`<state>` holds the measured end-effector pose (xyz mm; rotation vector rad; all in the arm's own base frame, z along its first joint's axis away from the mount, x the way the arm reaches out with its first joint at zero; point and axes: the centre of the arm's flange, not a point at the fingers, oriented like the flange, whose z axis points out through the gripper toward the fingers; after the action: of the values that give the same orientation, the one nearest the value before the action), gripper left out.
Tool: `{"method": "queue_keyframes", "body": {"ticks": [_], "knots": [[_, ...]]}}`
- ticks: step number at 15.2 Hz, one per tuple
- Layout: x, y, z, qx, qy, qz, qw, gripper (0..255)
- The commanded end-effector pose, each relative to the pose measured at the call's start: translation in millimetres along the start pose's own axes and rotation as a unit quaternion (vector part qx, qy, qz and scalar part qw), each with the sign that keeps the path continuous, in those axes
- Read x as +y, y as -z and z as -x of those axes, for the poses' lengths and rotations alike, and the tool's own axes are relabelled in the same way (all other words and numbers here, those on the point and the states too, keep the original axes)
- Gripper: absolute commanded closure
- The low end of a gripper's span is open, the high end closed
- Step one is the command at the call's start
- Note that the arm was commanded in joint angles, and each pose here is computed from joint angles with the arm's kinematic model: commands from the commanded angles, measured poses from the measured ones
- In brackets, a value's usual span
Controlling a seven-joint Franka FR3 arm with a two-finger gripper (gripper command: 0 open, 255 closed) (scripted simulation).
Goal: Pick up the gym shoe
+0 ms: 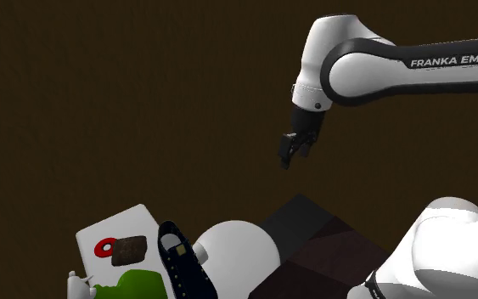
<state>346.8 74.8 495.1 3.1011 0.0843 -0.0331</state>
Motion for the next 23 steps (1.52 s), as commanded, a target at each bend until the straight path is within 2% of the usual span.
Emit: {"method": "queue_keyframes", "body": {"ticks": [1,23], "knots": [[-20,-14,-9,0.000,-0.003,-0.004,1.0000,0],[-236,-165,-110,-0.002,-0.025,-0.040,0.9989,0]]}}
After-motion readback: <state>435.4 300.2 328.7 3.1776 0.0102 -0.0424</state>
